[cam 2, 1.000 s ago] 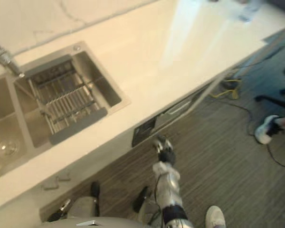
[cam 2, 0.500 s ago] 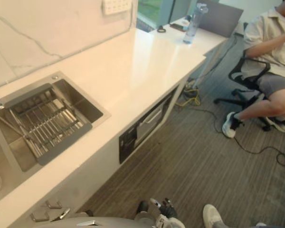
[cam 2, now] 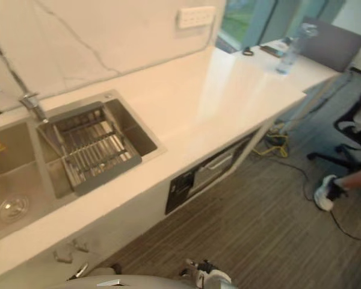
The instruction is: Walk over to the sink, pick up the cup, carry it to the dishwasher, place the cup inside the dishwasher, then close the dishwasher door
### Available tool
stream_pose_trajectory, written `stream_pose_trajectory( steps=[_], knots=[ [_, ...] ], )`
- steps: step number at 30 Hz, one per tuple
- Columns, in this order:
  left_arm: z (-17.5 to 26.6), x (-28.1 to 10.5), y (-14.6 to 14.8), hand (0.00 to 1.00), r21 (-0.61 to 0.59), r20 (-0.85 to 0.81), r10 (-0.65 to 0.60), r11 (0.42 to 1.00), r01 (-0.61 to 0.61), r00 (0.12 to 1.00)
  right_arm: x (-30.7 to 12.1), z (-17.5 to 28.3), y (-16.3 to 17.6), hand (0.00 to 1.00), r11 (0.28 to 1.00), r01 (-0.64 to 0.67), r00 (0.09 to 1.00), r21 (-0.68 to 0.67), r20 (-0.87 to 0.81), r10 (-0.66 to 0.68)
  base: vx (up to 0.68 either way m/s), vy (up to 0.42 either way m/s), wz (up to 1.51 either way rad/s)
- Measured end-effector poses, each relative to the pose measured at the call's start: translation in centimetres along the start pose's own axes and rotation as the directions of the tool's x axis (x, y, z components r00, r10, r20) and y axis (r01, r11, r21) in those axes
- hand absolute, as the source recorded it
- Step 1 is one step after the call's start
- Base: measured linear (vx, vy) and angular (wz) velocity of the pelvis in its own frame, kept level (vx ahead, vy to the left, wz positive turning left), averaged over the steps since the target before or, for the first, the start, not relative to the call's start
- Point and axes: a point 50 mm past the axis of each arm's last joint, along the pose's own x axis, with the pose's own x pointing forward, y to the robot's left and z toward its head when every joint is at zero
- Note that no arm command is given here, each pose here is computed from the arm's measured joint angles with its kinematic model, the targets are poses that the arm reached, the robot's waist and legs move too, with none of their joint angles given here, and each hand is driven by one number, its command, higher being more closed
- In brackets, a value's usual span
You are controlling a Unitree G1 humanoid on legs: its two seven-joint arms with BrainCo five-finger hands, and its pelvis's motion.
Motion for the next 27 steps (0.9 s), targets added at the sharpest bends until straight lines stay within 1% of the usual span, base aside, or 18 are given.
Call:
stream_pose_trajectory(
  steps=[2,5,6,8,10,13,16,17,19,23,25,27],
  knots=[
    [-0.1,0.0,0.1,0.00,0.022,-0.004,0.009,1.000,-0.009,1.000,0.0,0.1,-0.3,0.00,1.000,0.007,1.000,0.022,-0.010,-0.007,-0.07,0.075,1.66],
    [-0.6,0.1,-0.3,0.00,-0.021,-0.006,-0.002,1.000,0.002,1.000,0.0,0.3,-0.5,0.00,1.000,0.011,1.000,0.029,-0.022,-0.010,-0.06,0.046,1.06],
    [-1.5,0.0,0.4,0.00,-0.051,-0.027,0.014,0.999,-0.015,1.000,0.0,0.7,-0.3,0.00,0.999,0.004,1.000,0.034,-0.011,-0.004,-0.01,0.030,0.41],
    [-2.7,-0.1,0.8,0.00,-0.072,-0.059,0.022,0.997,-0.026,0.998,0.0,1.4,-0.4,0.00,0.999,0.007,1.000,0.043,0.008,-0.007,0.04,0.070,0.50],
    [-3.1,-0.1,0.8,0.00,-0.053,-0.083,0.023,0.998,-0.027,0.996,-0.1,1.1,-1.2,0.00,0.998,0.025,1.000,0.060,0.012,-0.026,0.15,0.099,0.42],
    [-2.5,-0.2,1.3,0.00,-0.002,-0.079,0.015,1.000,-0.015,0.997,-0.1,1.3,-1.1,0.00,0.996,0.018,0.999,0.083,0.027,-0.020,0.14,0.152,0.33],
    [-1.8,-0.3,1.4,0.00,0.050,-0.060,0.007,0.999,-0.004,0.998,-0.2,1.9,-1.2,0.00,0.990,0.027,0.997,0.140,0.073,-0.038,0.15,0.136,0.36],
    [-1.7,-0.3,1.5,0.00,0.087,-0.060,0.011,0.996,-0.006,0.998,-0.3,2.4,-1.4,0.00,0.985,0.033,0.994,0.171,0.100,-0.050,0.10,0.207,0.56],
    [0.0,-0.2,0.9,0.00,0.134,-0.020,0.000,0.991,0.002,1.000,-0.3,2.4,-1.6,0.00,0.975,0.040,0.993,0.221,0.098,-0.063,0.02,0.130,1.06],
    [1.3,-0.2,0.6,0.00,0.145,0.015,-0.007,0.989,0.005,1.000,-0.1,1.1,-0.2,0.00,0.955,0.015,0.997,0.295,0.067,-0.036,-0.14,-0.032,0.76],
    [1.6,-0.3,0.8,0.00,0.145,0.019,0.009,0.989,-0.012,1.000,0.0,0.3,0.4,0.00,0.951,0.010,0.999,0.308,0.034,-0.022,-0.09,-0.166,0.11],
    [0.7,-0.1,0.2,0.00,0.141,-0.003,0.006,0.990,-0.005,1.000,0.0,0.2,-0.1,0.00,0.951,0.022,1.000,0.307,0.013,-0.027,0.03,-0.131,-0.12]
  ],
)
